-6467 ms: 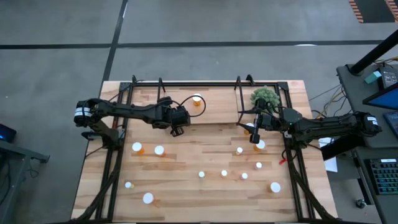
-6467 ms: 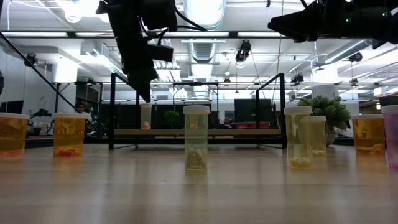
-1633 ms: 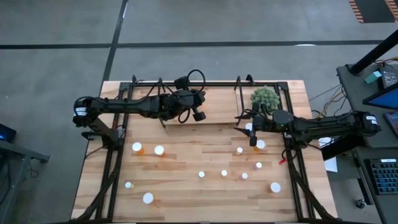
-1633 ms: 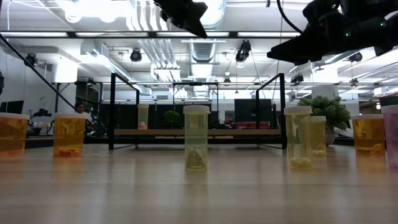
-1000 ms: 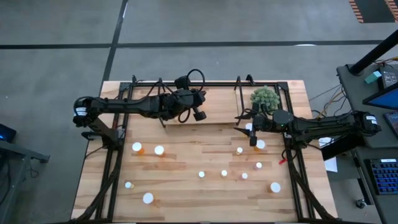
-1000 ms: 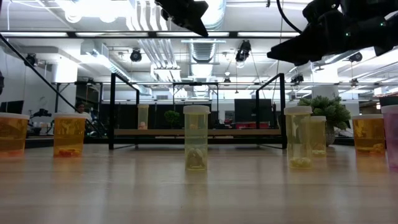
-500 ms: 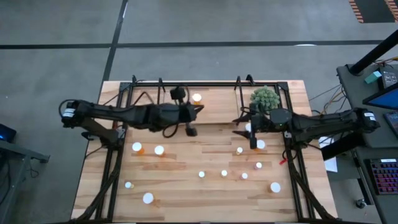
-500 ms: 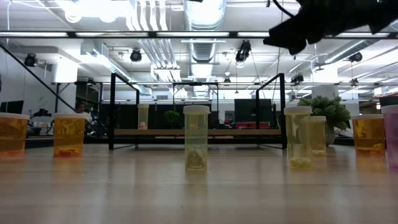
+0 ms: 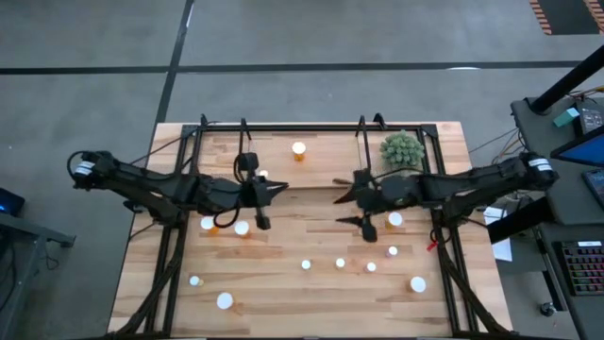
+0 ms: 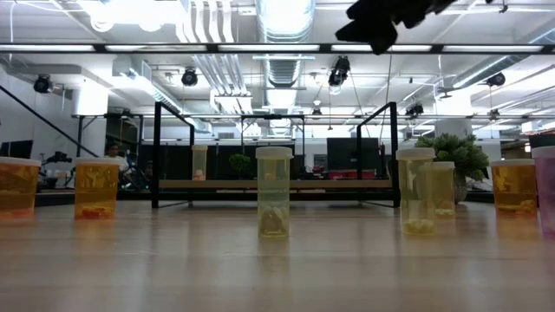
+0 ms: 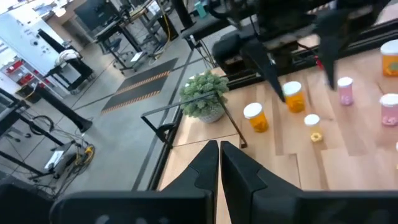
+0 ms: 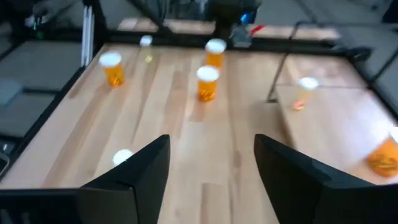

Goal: Pick and place medicine bottles onto shelf by color
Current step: Put the small yellow pill bottle on the shelf

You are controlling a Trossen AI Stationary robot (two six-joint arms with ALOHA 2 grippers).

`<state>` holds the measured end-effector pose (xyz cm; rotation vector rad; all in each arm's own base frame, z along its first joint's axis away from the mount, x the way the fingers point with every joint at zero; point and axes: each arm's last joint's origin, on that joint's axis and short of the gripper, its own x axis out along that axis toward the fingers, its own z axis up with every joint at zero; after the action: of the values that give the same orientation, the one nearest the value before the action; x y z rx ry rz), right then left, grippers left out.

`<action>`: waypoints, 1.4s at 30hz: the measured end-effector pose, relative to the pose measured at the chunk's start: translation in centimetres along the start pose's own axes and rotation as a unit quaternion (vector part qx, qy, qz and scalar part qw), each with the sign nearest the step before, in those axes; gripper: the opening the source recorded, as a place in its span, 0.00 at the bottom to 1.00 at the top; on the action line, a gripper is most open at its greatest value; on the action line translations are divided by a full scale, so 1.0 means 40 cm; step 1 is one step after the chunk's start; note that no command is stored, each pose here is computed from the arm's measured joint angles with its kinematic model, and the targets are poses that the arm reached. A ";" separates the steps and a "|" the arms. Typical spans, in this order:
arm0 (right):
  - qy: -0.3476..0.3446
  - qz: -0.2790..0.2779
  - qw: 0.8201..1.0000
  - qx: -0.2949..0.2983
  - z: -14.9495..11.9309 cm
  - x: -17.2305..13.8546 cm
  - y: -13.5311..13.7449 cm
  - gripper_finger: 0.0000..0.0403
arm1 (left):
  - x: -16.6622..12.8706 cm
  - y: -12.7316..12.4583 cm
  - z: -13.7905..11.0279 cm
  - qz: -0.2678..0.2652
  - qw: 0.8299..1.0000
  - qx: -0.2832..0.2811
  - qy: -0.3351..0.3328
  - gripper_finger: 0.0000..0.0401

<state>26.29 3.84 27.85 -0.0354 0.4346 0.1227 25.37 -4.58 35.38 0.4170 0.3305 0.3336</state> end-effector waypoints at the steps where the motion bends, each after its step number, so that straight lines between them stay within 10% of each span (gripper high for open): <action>1: 0.011 0.005 1.000 0.001 0.007 0.018 0.009 0.59 | -0.004 0.001 -0.008 0.000 1.000 0.000 0.000 0.00; 20: 0.196 0.080 0.976 -0.056 -0.074 0.345 0.189 0.63 | -0.063 0.033 -0.047 0.015 0.998 -0.036 -0.047 0.00; 42: 0.213 0.110 0.968 -0.072 -0.104 0.438 0.194 0.44 | -0.056 0.027 -0.047 0.015 0.998 -0.038 -0.050 0.00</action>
<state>39.33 13.22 16.65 -0.1585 0.8596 0.3687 22.39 -3.86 34.78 0.3634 0.2134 0.3528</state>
